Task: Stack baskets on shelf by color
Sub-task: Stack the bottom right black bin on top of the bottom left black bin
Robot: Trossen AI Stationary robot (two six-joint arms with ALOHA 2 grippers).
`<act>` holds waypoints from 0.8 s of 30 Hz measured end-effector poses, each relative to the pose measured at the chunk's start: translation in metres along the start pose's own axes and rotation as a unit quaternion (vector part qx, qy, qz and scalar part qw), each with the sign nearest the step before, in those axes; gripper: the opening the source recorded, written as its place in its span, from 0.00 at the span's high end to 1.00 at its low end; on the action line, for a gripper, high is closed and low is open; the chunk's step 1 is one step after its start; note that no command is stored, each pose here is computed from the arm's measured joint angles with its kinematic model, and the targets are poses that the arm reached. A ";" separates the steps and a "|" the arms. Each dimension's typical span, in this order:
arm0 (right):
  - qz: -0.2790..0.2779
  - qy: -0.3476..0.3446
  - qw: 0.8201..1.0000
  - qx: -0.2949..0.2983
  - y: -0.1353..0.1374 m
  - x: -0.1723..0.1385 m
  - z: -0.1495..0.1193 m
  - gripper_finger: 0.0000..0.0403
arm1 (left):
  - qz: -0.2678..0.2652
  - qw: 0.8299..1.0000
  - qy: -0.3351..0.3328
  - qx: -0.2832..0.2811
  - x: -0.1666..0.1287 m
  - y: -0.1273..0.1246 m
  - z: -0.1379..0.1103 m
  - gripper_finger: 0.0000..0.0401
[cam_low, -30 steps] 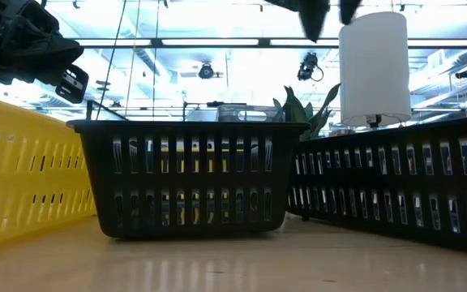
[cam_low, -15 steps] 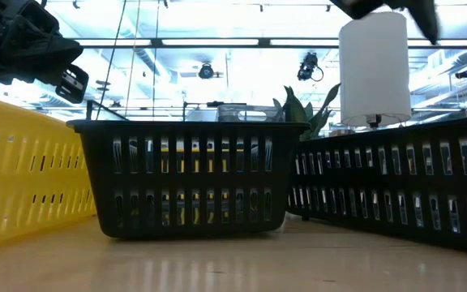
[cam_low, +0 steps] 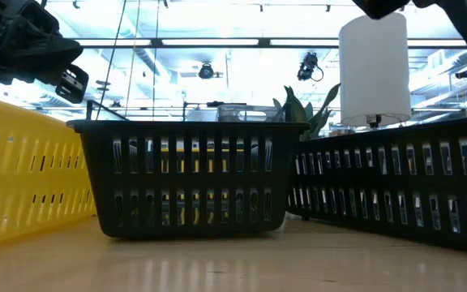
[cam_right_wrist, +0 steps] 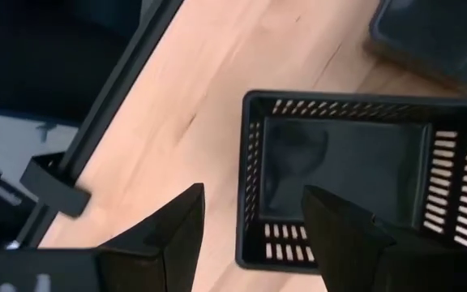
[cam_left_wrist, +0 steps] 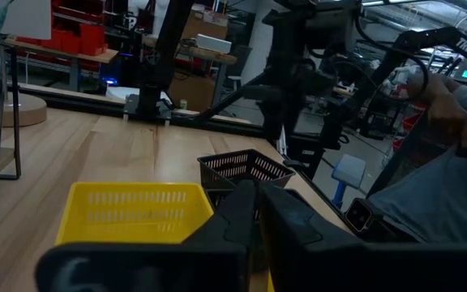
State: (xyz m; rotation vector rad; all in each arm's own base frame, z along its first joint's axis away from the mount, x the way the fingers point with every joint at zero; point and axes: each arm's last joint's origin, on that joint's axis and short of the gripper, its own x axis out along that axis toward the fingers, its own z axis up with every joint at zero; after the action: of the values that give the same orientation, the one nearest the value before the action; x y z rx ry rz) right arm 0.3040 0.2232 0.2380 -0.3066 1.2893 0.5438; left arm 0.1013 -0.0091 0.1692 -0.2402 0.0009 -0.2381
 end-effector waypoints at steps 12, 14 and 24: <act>-0.024 0.000 1.000 0.000 -0.001 0.024 -0.010 0.48 | 0.000 1.000 0.000 0.000 0.000 0.000 0.000 0.91; -0.025 -0.004 1.000 0.001 -0.003 0.030 -0.012 0.48 | 0.000 1.000 0.000 0.000 0.000 0.000 0.000 0.91; -0.029 -0.023 0.999 -0.003 -0.001 0.050 -0.021 0.48 | 0.000 1.000 0.000 0.000 0.000 0.000 0.000 0.92</act>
State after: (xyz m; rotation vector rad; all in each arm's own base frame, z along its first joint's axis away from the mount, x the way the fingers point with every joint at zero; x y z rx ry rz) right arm 0.2958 0.2222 0.1838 -0.3331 1.2302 0.5019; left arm 0.1013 -0.0091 0.1693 -0.2400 0.0003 -0.2383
